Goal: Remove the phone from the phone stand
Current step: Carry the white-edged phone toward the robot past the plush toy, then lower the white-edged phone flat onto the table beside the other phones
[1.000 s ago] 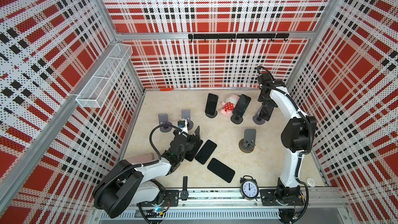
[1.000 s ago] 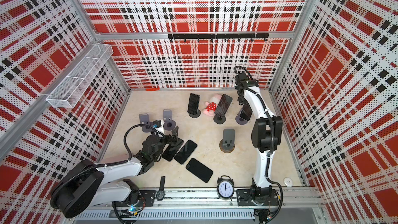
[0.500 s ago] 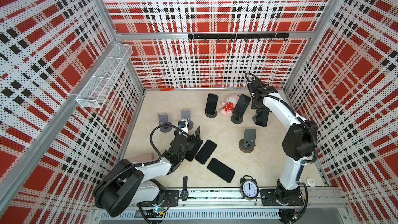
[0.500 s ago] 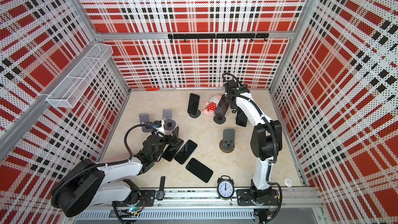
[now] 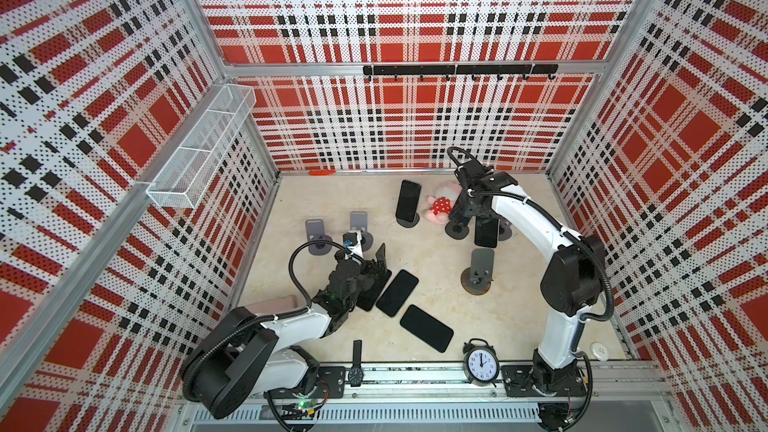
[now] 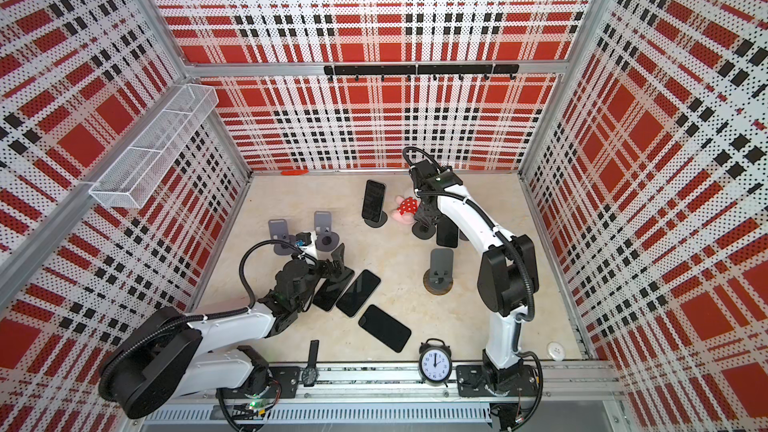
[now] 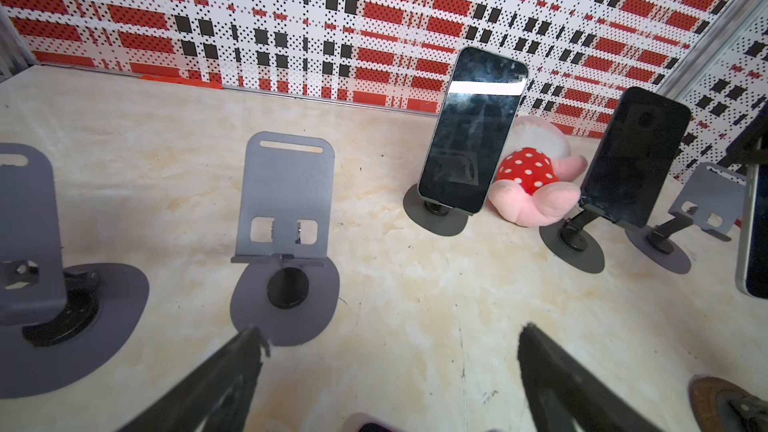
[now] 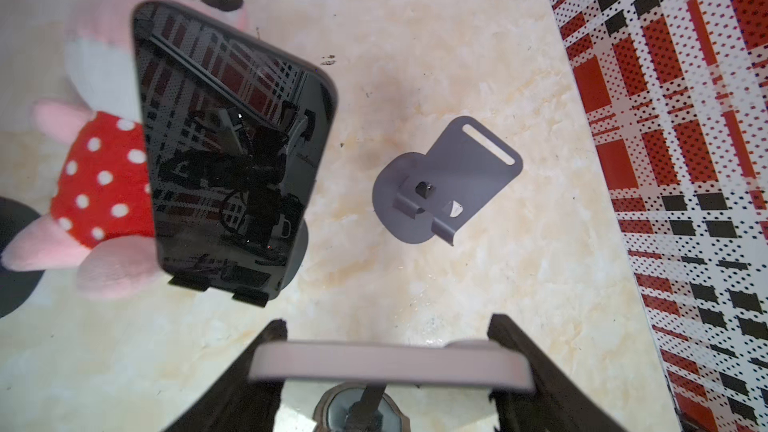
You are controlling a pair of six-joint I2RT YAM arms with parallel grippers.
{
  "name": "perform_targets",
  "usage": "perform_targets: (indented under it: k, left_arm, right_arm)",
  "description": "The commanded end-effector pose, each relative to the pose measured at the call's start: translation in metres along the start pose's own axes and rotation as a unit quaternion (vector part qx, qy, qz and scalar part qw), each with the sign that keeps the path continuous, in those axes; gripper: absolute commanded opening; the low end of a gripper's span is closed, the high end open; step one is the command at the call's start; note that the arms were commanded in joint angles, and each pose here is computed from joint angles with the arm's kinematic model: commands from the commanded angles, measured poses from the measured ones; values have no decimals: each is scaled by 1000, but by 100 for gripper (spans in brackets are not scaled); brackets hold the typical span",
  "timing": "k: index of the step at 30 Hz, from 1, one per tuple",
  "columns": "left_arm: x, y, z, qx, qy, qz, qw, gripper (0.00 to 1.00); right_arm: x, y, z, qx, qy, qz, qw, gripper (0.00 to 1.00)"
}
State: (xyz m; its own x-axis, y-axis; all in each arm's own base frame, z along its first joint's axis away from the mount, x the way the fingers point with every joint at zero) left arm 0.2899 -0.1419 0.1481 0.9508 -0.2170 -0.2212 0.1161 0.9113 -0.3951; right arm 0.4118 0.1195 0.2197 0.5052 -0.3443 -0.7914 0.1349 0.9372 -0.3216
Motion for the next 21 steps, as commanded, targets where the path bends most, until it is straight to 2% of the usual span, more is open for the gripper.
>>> perform_targets:
  k: [1,10,15,21]
  left_arm:
    - [0,-2,13,-4,-21,3,1000,98]
    - [-1,0,14,-4,-25,8,1000,98]
    - [-2,1,15,-5,-28,11,1000,98]
    - [-3,1,15,-5,-27,9,1000,98]
  right_arm:
    - [-12,14,11,-7,-22,16,1000,63]
    - [-27,73,3,-76,-31,57,995,63]
    - [-33,106,-13,-115,-17,109,987,63]
    - [-38,125,-37,-163,9,163,973,63]
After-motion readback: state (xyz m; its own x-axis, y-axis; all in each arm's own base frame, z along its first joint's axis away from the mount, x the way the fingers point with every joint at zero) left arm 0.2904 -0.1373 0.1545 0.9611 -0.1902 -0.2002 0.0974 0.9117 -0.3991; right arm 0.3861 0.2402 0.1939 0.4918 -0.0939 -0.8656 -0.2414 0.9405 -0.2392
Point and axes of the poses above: each gripper's point midway between its finger pads, its own x axis out along the fingers, its own y axis along the line the jaws close on, z = x × y, the point moved 4 cm from there along -x, back along the fingers, and after that the axes turned 11 degrees about -x, right-handed, at the moved point
